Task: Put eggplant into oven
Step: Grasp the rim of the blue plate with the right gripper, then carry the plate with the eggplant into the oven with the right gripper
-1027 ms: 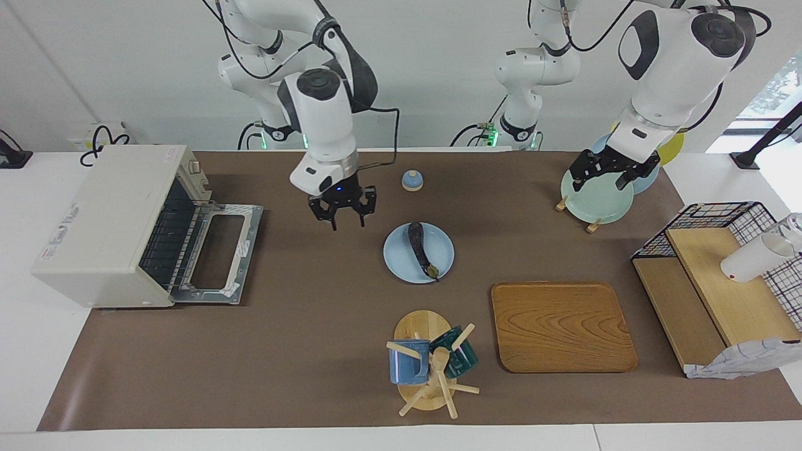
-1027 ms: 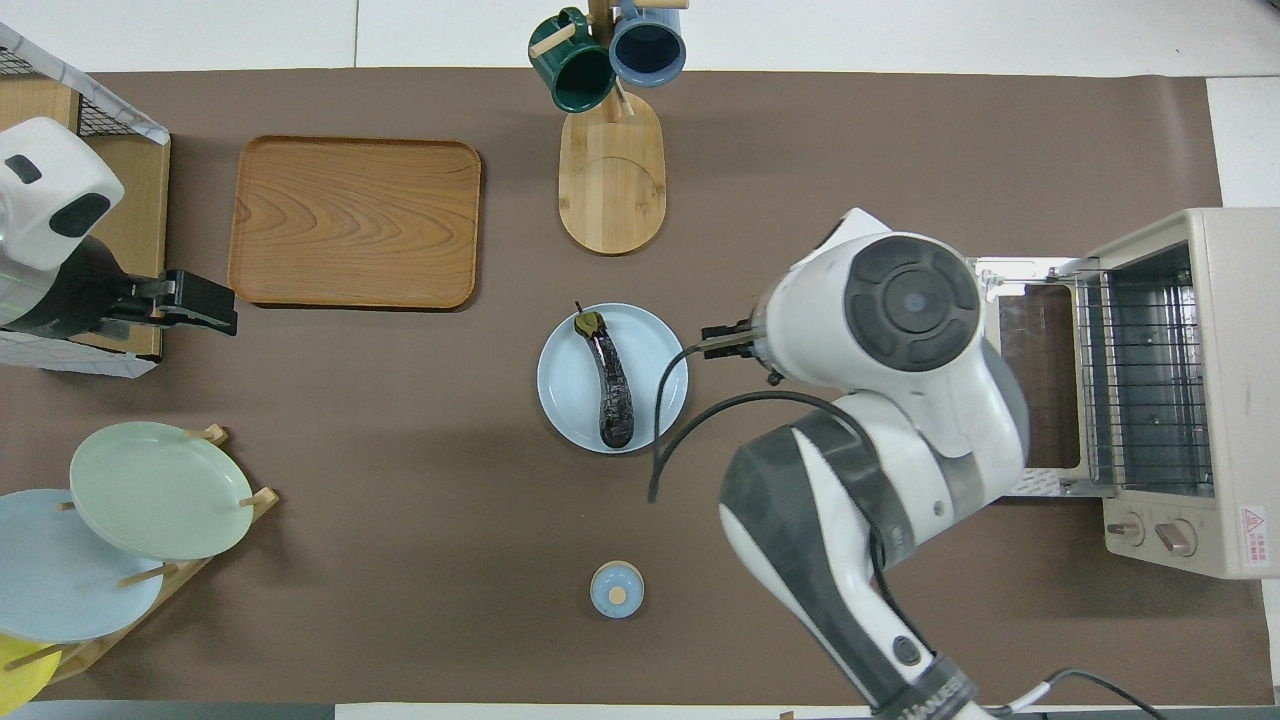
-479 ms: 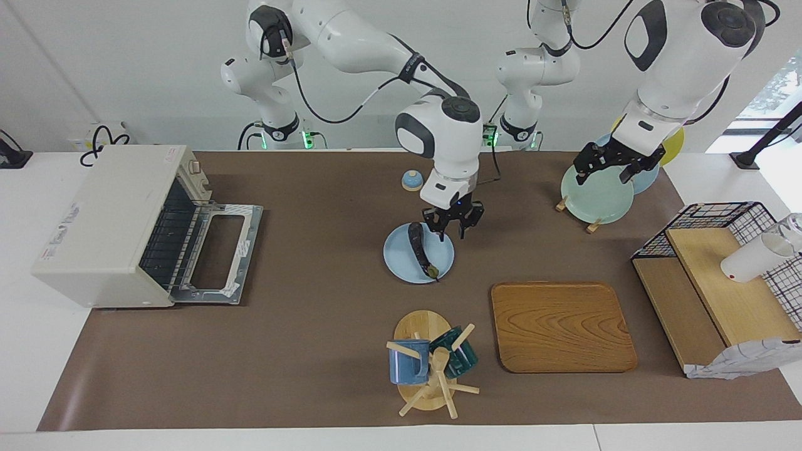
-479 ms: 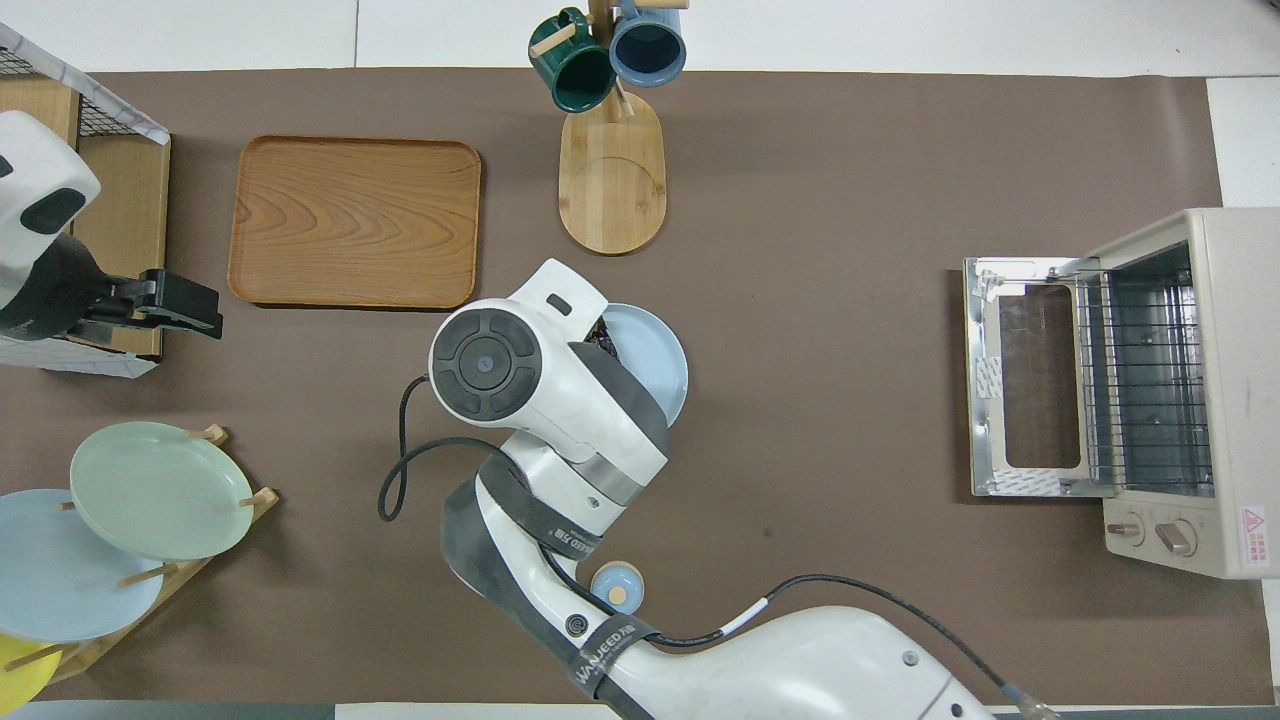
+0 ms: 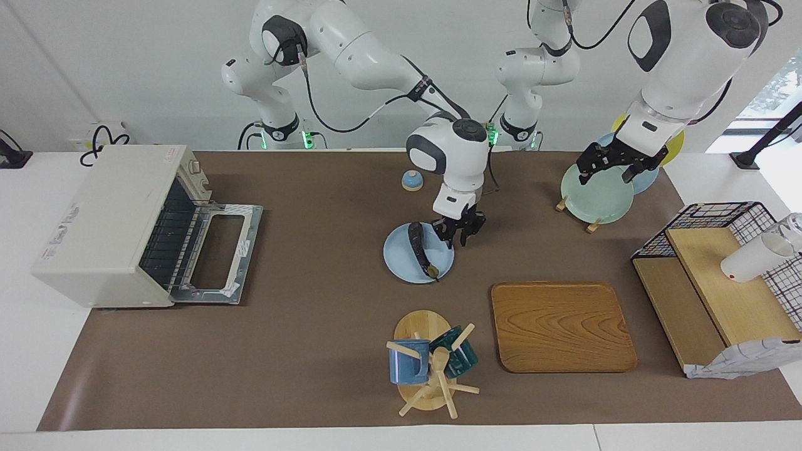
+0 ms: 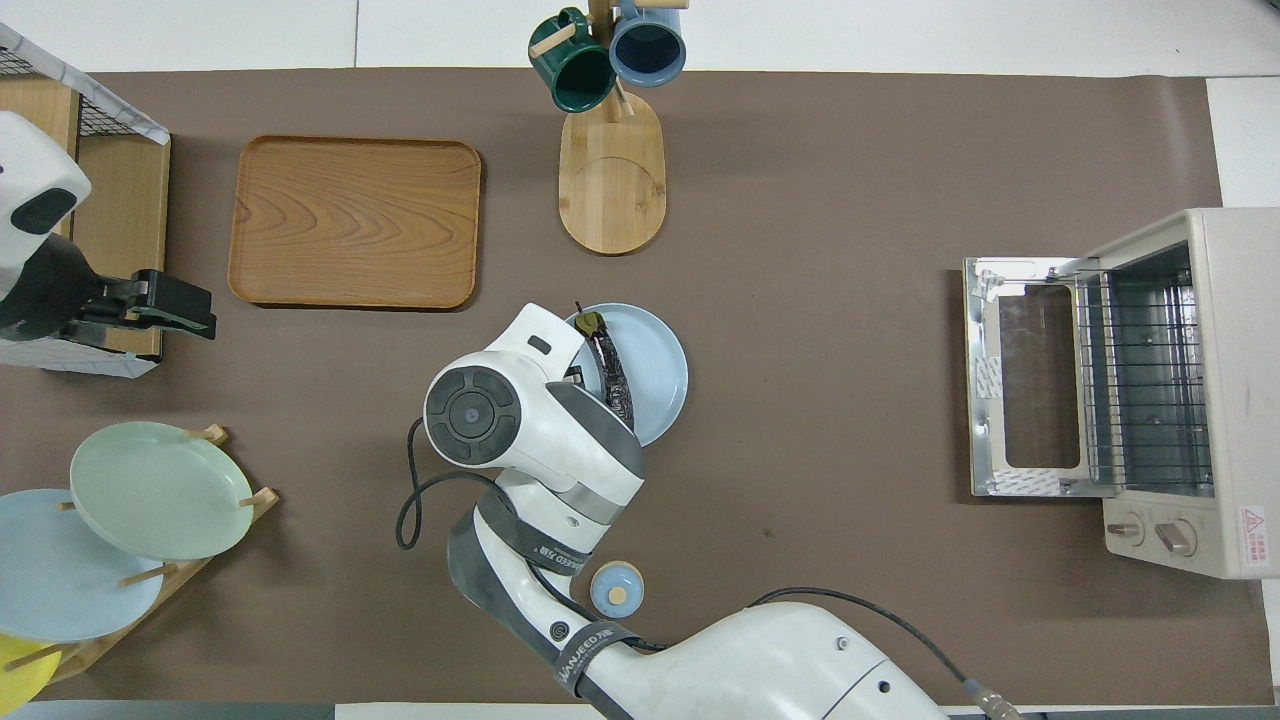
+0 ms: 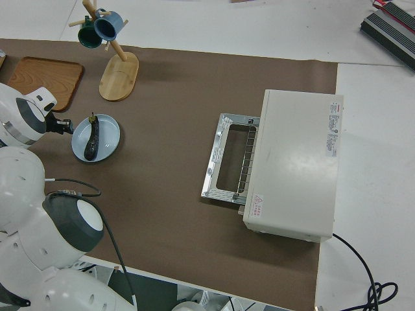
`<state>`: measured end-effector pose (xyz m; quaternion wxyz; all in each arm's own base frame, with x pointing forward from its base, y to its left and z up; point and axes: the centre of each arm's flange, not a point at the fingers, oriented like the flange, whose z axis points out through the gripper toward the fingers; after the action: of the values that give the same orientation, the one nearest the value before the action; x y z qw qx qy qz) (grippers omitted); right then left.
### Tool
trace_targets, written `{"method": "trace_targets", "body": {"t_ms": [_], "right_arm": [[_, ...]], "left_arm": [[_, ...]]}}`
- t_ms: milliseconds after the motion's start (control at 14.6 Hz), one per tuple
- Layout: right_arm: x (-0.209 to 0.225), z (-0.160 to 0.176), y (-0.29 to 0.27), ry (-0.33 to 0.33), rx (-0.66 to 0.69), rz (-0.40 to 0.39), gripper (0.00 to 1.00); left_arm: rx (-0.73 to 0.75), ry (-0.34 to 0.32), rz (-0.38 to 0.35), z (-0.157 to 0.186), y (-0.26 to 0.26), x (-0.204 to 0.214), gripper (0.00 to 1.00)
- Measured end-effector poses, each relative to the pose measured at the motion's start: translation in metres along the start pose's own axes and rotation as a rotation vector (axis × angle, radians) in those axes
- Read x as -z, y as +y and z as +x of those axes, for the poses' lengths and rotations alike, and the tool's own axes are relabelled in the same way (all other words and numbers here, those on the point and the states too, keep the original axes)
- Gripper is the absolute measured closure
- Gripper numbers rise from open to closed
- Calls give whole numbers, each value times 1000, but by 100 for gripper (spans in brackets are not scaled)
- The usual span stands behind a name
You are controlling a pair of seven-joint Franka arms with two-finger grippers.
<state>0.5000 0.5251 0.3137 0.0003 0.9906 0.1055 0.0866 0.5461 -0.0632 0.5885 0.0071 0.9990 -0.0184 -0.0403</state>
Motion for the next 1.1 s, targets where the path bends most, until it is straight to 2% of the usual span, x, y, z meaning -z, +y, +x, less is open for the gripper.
{"method": "trace_targets", "body": {"t_ms": [274, 479, 616, 753, 890, 1095], "right_arm": [[-16, -14, -1, -7, 37, -33, 65], [-11, -21, -7, 4, 103, -109, 97], [6, -16, -1, -24, 114, -202, 98], [31, -5, 16, -46, 97, -260, 98], [55, 5, 47, -78, 32, -319, 98], [69, 29, 160, -126, -148, -365, 98]], "left_arm": [[1, 0, 0, 0, 0, 0, 0], [1, 0, 0, 0, -1, 0, 0], [1, 0, 0, 0, -1, 0, 0], [1, 0, 0, 0, -1, 0, 0], [1, 0, 0, 0, -1, 0, 0], [2, 0, 0, 0, -1, 0, 0]]}}
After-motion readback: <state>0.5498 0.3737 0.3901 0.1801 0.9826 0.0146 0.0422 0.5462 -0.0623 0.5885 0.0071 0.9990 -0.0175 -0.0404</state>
